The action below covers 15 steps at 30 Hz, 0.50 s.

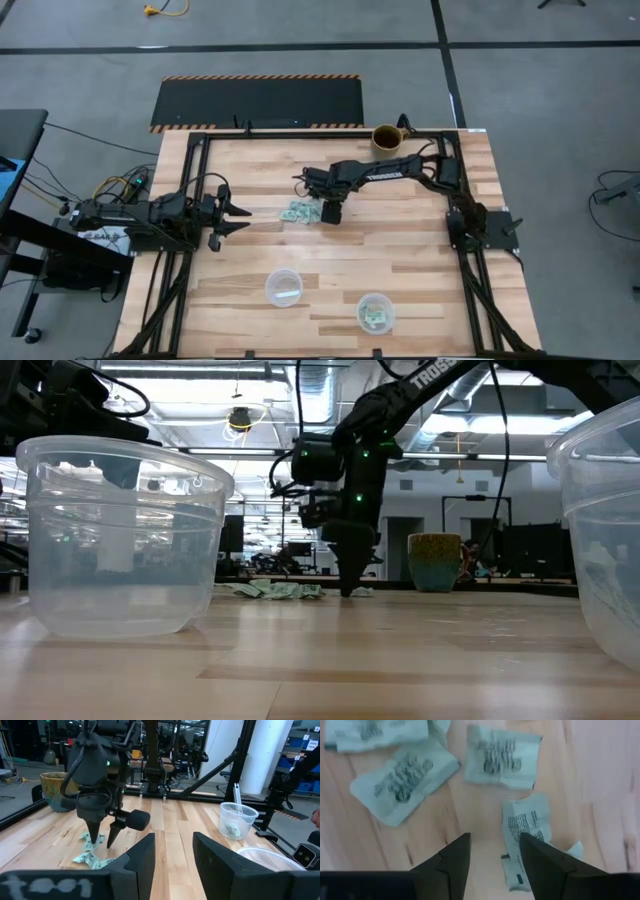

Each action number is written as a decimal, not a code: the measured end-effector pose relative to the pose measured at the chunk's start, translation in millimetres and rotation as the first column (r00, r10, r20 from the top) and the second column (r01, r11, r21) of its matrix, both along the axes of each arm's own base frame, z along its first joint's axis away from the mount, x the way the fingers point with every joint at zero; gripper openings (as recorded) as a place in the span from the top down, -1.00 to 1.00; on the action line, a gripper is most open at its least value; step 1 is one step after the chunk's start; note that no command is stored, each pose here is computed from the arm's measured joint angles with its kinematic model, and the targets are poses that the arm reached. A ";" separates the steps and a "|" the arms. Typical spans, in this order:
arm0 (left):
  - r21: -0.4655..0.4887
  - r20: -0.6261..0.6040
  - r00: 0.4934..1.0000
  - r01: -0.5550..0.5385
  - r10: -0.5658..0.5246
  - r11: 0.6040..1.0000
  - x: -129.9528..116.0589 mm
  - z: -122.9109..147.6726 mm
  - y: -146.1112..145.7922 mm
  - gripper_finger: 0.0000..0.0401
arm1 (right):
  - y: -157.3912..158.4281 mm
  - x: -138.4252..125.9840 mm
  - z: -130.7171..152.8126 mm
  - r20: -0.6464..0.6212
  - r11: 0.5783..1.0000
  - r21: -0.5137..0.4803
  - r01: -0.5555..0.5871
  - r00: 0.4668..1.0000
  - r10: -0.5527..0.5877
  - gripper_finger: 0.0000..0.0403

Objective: Pick and place items into bin
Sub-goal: Put the stevia packet into the right transparent bin

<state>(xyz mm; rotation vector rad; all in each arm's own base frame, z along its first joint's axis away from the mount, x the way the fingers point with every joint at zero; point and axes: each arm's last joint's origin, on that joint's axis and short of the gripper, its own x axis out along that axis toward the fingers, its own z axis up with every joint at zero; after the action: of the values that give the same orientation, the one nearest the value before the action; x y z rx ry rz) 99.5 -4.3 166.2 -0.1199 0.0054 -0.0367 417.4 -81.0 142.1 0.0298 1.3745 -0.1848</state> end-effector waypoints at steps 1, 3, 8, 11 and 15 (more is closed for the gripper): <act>0.000 0.001 1.000 0.000 0.000 1.000 0.0 0.1 0.0 0.40 | -0.7 0.4 0.1 0.005 1.000 -0.001 0.001 1.000 -0.001 0.19; 0.000 0.001 1.000 0.000 0.000 1.000 0.0 0.1 0.0 0.40 | -2.5 -0.4 0.0 0.000 1.000 0.000 0.006 1.000 -0.006 0.21; 0.000 0.000 1.000 0.000 0.000 1.000 0.0 0.0 0.0 0.40 | -5.3 -0.2 0.2 0.009 1.000 -0.001 0.012 1.000 -0.012 0.33; 0.000 0.000 1.000 -0.001 0.001 1.000 0.0 0.0 0.0 0.40 | -5.5 -0.5 0.1 0.006 1.000 -0.002 0.014 1.000 -0.014 0.48; 0.000 0.000 1.000 -0.001 0.001 1.000 0.0 0.1 0.0 0.40 | -5.2 -1.5 -0.1 -0.003 1.000 0.004 0.021 1.000 -0.021 0.78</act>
<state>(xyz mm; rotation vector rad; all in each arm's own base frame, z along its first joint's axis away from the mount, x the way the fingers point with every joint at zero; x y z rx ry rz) 99.5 -4.3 166.3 -0.1199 0.0050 -0.0360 415.9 -86.3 142.0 0.0475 1.3784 -0.2003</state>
